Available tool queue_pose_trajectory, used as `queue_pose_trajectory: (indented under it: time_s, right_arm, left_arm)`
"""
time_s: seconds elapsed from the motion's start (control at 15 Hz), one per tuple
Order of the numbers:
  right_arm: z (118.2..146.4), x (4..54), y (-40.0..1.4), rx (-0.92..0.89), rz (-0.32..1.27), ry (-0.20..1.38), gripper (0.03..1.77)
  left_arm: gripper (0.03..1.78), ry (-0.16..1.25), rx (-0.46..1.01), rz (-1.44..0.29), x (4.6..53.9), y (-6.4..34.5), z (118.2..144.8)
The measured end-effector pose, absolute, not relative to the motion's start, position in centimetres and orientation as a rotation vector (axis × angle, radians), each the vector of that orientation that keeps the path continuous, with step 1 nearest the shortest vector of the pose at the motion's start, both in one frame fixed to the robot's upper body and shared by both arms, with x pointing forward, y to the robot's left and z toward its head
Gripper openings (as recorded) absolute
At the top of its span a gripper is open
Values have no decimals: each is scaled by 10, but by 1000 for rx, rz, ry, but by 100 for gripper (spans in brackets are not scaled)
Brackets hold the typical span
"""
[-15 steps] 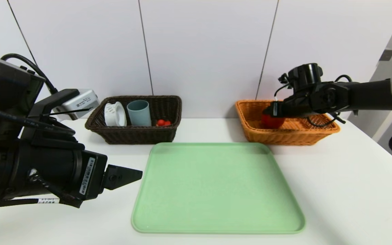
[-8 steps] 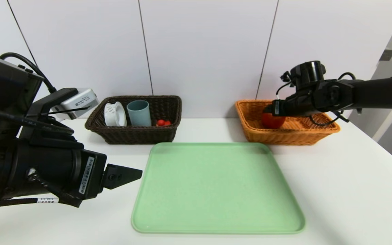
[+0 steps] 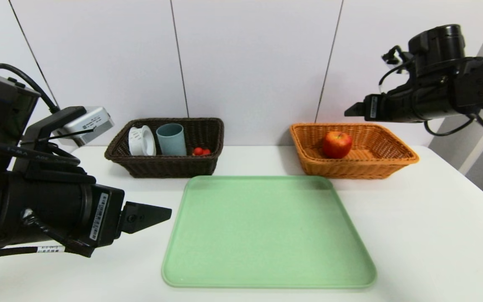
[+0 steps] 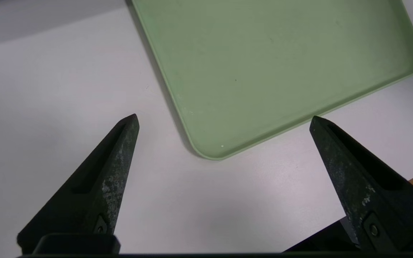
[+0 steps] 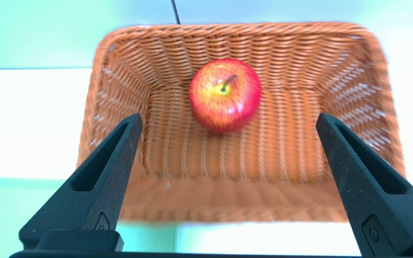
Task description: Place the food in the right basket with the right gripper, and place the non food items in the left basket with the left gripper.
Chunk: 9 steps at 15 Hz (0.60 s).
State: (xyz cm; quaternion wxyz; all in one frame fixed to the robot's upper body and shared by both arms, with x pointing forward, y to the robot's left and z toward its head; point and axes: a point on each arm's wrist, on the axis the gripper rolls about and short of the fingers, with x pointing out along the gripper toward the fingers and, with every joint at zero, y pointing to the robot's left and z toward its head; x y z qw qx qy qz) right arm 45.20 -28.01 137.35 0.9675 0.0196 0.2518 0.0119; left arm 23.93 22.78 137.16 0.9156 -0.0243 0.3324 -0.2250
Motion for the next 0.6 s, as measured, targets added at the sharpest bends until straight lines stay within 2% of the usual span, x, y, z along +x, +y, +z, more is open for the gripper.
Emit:
queue_pose_trajectory:
  time_s: [0.27,0.6]
  right_arm:
    - [1402,388,-290,34,-5,447,169]
    - [1404,304,-305,26,-50,409,169]
  left_arm:
    - [169,633,-64,-443,230,238,1380]
    - [169,552,-94,-331,211,267,1386]
